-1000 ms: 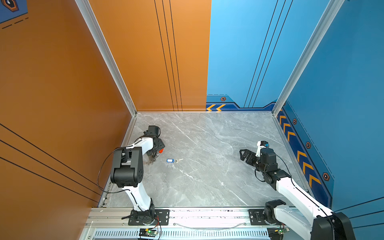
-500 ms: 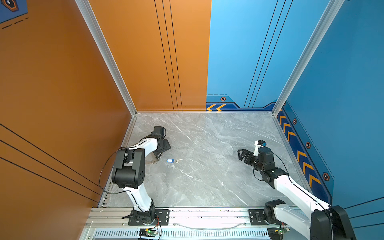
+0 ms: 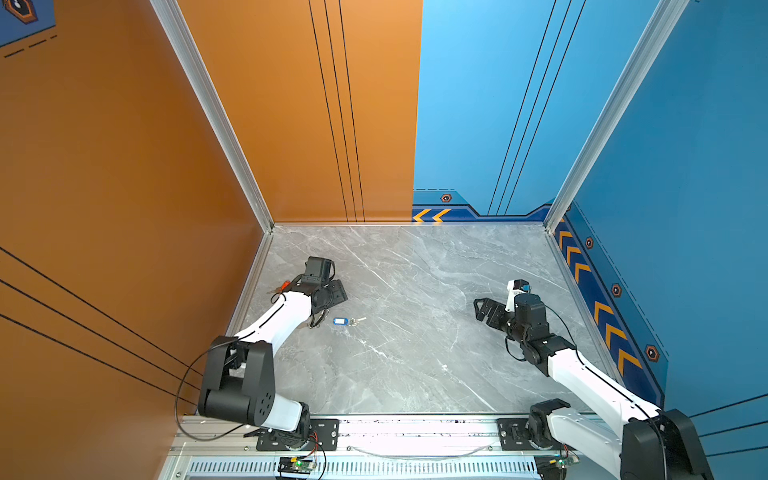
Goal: Put the keys on the keyring
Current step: 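Move the left gripper over the silver ring plate while the right gripper shifts inward, then lower the left gripper and pinch the split rings at the plate's edge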
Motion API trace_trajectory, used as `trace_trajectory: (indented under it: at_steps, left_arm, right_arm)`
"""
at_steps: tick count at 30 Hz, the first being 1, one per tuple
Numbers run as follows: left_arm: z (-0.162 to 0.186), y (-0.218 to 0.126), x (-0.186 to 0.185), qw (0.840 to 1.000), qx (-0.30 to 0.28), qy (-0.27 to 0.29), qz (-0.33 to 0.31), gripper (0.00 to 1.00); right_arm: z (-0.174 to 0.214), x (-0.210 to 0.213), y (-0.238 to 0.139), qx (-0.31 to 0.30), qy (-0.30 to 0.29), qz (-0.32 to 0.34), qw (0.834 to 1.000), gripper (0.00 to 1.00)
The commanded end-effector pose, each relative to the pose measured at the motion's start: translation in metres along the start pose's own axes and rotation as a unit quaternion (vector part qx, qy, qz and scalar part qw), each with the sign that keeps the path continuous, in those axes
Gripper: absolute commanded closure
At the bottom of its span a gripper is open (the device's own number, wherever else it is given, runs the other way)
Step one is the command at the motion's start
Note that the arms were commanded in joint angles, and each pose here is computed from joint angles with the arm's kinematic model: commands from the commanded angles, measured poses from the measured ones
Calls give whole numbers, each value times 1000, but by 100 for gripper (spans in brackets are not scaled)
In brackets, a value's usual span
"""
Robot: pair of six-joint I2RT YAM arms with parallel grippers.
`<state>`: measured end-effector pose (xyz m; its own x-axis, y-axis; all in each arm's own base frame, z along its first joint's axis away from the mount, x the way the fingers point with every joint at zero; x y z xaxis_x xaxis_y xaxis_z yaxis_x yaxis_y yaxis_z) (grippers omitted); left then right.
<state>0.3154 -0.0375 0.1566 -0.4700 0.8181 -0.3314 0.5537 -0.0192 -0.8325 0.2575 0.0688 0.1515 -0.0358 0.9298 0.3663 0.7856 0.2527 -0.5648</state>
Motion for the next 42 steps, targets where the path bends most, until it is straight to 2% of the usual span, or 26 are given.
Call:
trace_trajectory:
  at_steps: [1,9,17,22,31,38,42]
  left_arm:
    - [10,-6,27,999,-6,-16,-46,24]
    - [18,8,45,997,12,-58,-47,23]
    - [25,17,55,995,26,-66,-64,43]
    - [27,22,62,994,30,-74,-79,44]
    - [32,31,49,994,56,-62,-66,41]
    - [33,31,22,997,58,-37,-34,45]
    - [32,26,20,998,45,-25,-37,51]
  right_arm:
    - [-10,5,-2,-14,-12,0,1000,0]
    - [-10,7,-3,-11,-12,-3,1000,1]
    - [-9,7,-3,-10,-14,-1,1000,1]
    - [-8,8,-1,-7,-14,-2,1000,2]
    - [-8,8,0,-5,-15,-2,1000,2]
    - [-8,8,0,-3,-15,-2,1000,2]
    - [-8,8,0,-3,-15,-1,1000,2]
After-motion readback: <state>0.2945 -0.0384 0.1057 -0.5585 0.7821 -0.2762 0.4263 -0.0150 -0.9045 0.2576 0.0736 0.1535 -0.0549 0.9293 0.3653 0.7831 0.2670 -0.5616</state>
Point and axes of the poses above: each gripper's point midway between its finger pads, its own y axis out along the fingers, its own x axis along the line the jaws close on, z = x × y, the point moved 7 cm from there along -y, back along the fingers, and after that the axes turned 9 degrees about -y, right-handed, at the moved point
